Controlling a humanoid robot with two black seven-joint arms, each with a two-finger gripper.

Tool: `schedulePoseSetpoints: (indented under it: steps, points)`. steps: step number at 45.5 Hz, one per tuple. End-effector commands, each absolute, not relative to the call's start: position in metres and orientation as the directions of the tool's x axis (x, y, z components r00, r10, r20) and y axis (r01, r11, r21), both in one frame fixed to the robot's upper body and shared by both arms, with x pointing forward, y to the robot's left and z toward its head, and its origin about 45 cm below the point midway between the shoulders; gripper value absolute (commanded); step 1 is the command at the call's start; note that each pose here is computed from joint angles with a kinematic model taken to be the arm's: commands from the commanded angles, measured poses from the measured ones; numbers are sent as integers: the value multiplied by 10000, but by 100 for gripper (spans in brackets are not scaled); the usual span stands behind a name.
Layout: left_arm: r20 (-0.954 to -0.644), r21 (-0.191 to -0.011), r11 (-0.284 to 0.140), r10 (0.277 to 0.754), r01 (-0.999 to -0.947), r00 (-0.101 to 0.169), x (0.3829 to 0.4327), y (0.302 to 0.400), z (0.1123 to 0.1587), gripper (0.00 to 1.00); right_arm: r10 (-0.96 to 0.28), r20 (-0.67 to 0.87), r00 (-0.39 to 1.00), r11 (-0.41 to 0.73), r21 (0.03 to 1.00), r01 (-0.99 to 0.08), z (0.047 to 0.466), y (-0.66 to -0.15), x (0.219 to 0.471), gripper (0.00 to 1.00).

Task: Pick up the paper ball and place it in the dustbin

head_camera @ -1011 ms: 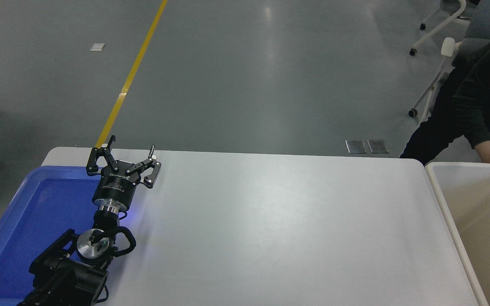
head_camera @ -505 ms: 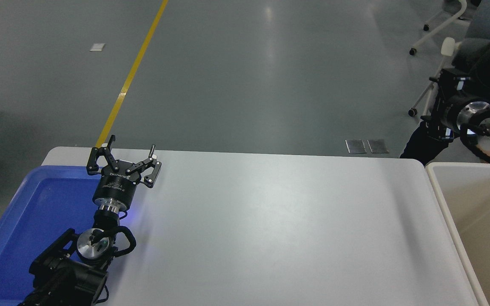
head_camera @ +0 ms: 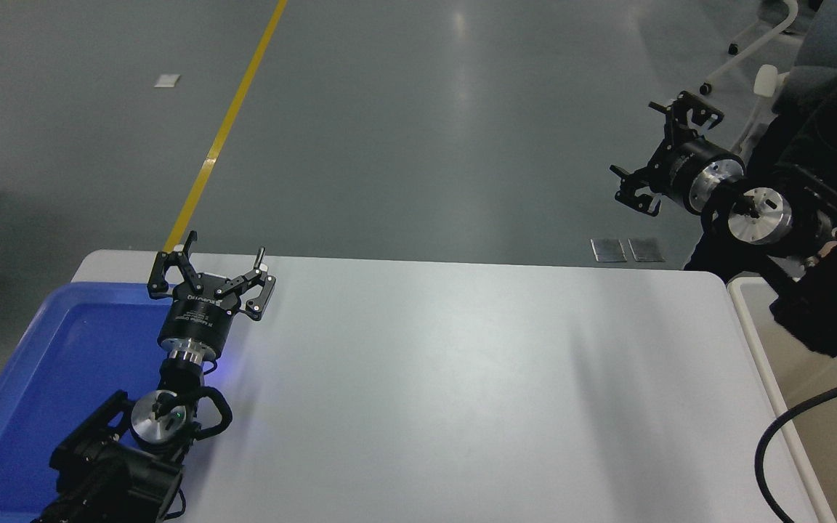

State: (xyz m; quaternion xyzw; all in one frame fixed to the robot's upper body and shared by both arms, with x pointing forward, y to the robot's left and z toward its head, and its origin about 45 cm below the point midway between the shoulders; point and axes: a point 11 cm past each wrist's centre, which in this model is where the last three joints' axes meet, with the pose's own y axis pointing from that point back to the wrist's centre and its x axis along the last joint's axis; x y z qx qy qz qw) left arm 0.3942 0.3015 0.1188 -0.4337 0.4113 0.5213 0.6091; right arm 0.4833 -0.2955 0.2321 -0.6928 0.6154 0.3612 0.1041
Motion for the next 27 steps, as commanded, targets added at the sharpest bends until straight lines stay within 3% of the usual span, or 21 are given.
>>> schedulePoseSetpoints:
  steps: [1, 15, 27]
  points:
    - [-9537, -978, 786, 2775, -9921, 1160, 3938, 3018, 1181, 99, -6420, -7640, -638, -2073, 2531, -9450, 2024, -3102, 4667, 100]
    - [-9535, -1005, 797, 2769, -9917, 1189, 3944, 3014, 1191, 99, -6226, -7719, -1289, -1864, 3062, -9335, 1455, -3433, 4355, 100]
    - [-9537, -978, 786, 2775, -9921, 1160, 3938, 3018, 1181, 99, -5519, -8209, -1468, -1846, 2919, -9385, 1292, -3533, 4201, 100]
